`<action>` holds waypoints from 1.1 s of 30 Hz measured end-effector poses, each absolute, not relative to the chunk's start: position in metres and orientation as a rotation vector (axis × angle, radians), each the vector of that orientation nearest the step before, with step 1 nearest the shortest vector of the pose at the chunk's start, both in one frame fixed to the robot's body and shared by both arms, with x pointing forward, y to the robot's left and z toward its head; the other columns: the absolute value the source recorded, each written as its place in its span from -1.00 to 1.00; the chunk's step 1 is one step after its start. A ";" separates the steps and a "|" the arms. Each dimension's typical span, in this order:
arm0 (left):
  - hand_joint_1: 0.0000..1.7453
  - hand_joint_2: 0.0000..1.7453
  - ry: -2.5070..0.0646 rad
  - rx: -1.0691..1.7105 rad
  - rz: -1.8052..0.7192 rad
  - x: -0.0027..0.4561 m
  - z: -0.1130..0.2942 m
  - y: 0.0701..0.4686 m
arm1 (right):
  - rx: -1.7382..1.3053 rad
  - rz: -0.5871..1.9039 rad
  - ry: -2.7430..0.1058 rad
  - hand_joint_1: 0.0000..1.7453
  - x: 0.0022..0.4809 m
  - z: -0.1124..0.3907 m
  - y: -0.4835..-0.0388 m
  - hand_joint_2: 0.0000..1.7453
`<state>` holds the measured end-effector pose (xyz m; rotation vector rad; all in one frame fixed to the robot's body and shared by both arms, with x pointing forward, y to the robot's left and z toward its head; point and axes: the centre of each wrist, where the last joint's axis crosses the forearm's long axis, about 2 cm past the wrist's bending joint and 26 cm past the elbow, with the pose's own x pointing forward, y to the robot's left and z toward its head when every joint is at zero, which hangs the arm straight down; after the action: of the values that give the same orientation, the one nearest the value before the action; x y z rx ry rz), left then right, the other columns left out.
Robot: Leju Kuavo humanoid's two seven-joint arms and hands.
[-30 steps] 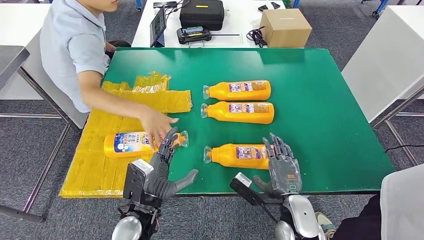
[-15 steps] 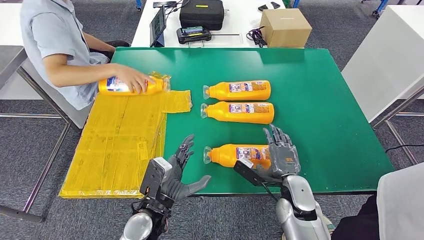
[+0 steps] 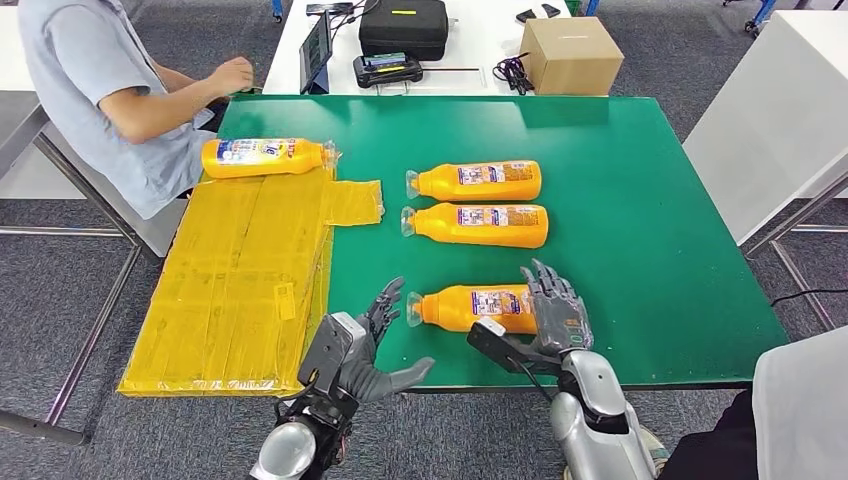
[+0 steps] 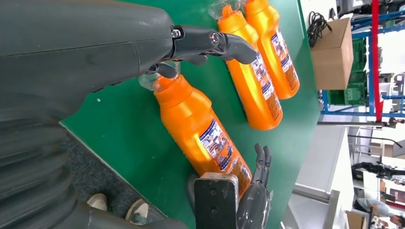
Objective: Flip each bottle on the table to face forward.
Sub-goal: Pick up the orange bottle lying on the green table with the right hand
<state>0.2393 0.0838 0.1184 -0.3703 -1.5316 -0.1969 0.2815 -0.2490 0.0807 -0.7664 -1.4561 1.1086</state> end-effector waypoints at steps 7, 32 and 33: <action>-1.00 1.00 -1.535 -0.371 -0.225 0.239 0.119 0.082 | -0.721 1.154 -1.453 -1.00 0.276 0.077 -0.242 1.00; -1.00 1.00 -1.499 -0.388 -0.266 0.239 0.117 0.077 | -0.734 1.310 -1.369 -1.00 0.308 0.075 -0.236 1.00; -1.00 1.00 -1.495 -0.388 -0.270 0.239 0.116 0.077 | -0.729 1.314 -1.360 -1.00 0.309 0.074 -0.236 1.00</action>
<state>0.2391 0.0765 0.1164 -0.3885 -1.4946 -0.2696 0.3090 -0.2359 0.0741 -0.7294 -1.3596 1.3139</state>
